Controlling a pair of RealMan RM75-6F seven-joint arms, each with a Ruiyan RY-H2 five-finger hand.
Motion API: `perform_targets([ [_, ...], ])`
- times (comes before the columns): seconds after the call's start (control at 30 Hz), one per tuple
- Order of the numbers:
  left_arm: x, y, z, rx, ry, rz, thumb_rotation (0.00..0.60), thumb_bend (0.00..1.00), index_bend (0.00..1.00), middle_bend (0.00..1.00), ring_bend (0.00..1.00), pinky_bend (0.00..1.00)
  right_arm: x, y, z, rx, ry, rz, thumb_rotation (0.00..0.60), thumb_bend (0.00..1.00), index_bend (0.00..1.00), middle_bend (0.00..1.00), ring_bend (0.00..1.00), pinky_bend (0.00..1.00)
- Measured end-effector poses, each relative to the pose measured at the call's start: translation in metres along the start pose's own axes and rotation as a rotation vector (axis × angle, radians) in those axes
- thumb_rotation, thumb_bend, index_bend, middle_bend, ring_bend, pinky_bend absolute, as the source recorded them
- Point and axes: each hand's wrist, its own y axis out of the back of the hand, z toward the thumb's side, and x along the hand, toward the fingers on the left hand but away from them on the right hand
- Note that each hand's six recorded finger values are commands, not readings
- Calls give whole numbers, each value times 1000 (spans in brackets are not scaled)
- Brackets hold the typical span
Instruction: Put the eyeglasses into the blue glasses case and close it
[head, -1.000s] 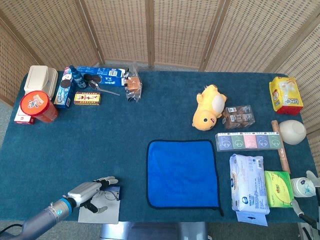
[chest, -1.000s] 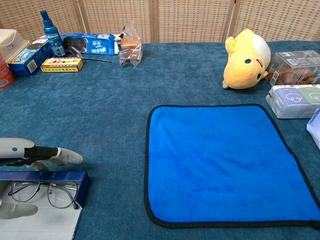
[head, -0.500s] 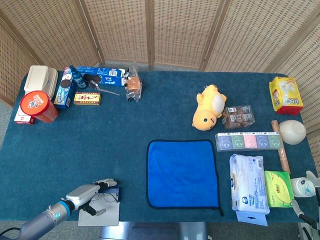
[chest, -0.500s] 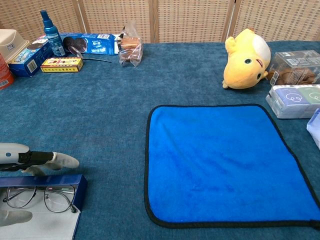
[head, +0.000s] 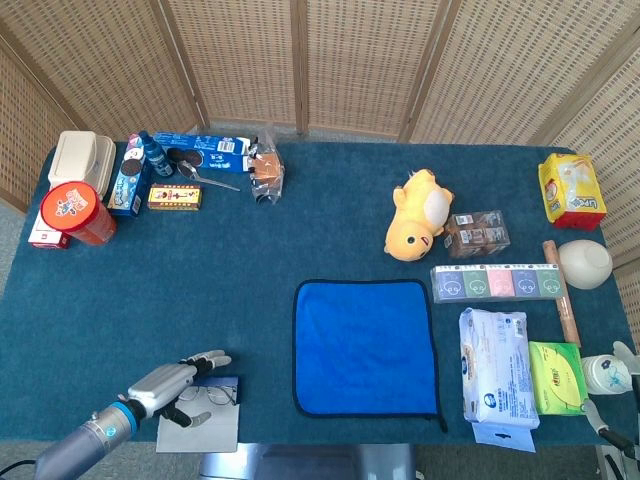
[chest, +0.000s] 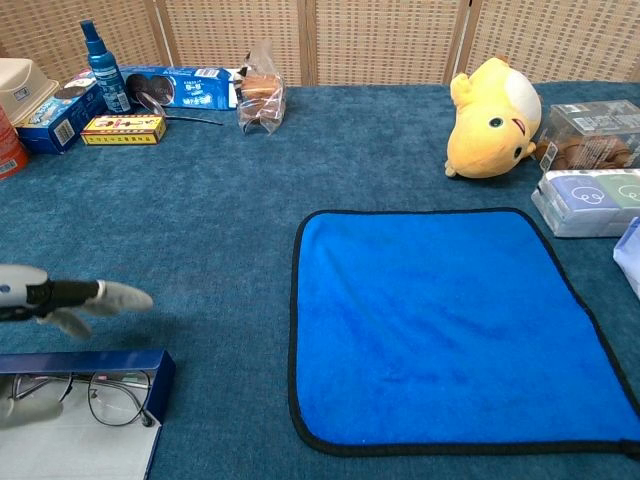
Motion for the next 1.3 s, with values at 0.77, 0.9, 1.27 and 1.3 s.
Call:
perform_targets([
  [0.77,-89,-22,-10,219,-62,650,600,368,267,191,36,84,-34,-28,28,29,87,96,566,287,96,207,188,176],
  [0.9,-99,-39,-16,246,-47,689,600,449,310,268,124,118,-34,-34,30,25,99,109,567,288,96,206,173,171],
  [1.27,-109,-81,-32,395,23,705,600,310,19,12,0,19,-30,-33,27,51,124,119,569,289,98,206,169,165],
  [1.3,-109,-83,-33,416,37,699,600,310,17,10,0,18,-30,-33,26,52,128,120,568,288,99,206,169,165],
])
